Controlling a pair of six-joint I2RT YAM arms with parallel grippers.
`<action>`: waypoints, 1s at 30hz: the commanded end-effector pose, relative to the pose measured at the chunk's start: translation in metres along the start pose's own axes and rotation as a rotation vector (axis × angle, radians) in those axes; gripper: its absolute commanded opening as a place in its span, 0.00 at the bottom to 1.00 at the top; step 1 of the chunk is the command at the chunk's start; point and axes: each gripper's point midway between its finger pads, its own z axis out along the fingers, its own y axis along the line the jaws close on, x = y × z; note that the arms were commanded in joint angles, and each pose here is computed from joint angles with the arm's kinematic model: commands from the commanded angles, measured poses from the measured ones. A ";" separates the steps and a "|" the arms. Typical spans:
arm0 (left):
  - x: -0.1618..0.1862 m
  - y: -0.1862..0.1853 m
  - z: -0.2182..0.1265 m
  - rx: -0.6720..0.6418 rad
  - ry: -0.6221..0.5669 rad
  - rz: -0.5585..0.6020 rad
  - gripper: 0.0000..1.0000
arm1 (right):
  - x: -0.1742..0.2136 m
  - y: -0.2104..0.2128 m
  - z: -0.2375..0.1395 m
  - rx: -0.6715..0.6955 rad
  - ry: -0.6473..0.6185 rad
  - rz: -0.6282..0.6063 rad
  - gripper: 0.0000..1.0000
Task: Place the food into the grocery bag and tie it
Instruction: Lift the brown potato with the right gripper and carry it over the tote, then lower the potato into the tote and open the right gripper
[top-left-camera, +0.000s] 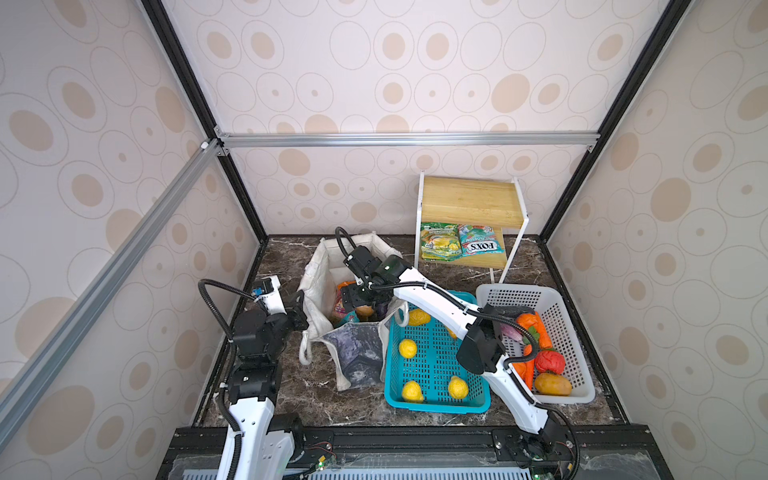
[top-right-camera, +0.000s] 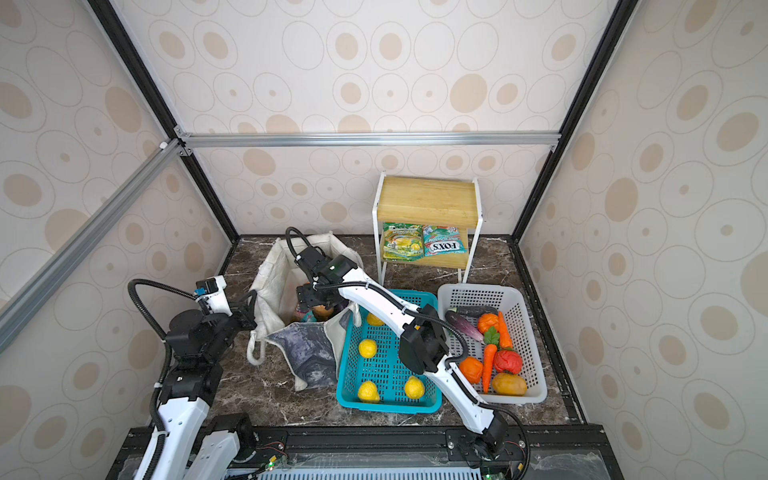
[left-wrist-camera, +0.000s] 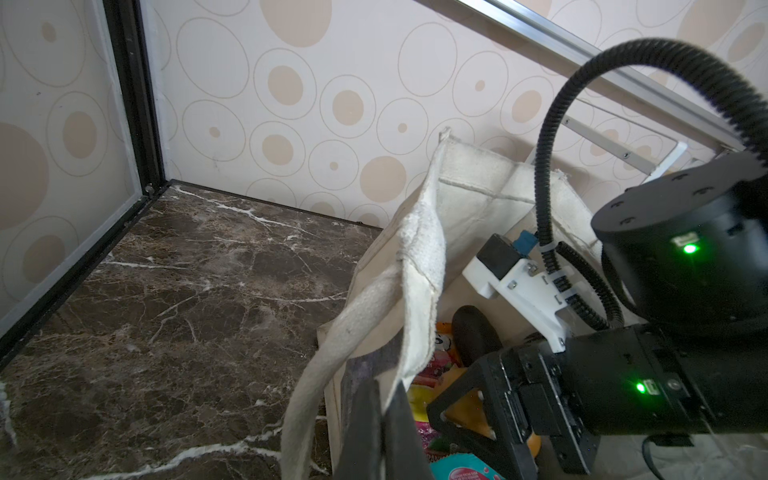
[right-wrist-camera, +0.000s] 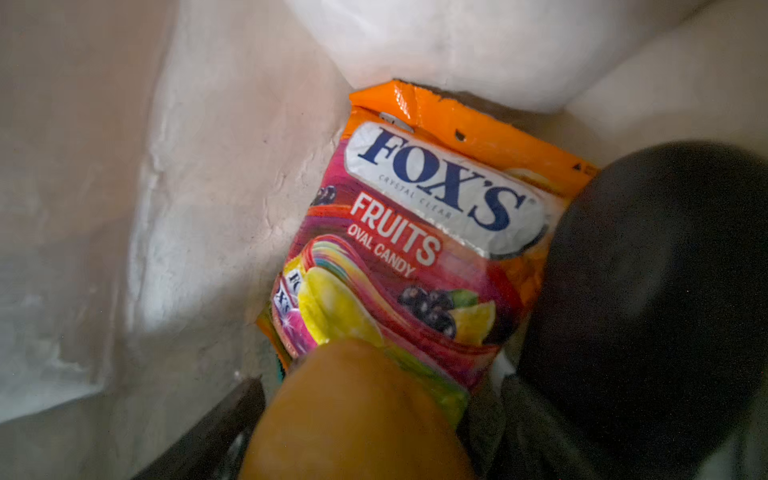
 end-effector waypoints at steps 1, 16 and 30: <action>-0.013 -0.003 -0.004 0.006 -0.044 0.026 0.00 | -0.019 0.017 -0.059 -0.044 -0.091 -0.052 1.00; -0.016 0.004 -0.005 -0.042 -0.059 0.037 0.00 | -0.015 -0.059 -0.190 0.178 -0.321 0.023 0.99; -0.074 -0.009 -0.003 -0.048 -0.093 -0.036 0.00 | -0.024 -0.025 -0.168 -0.047 -0.356 0.066 0.00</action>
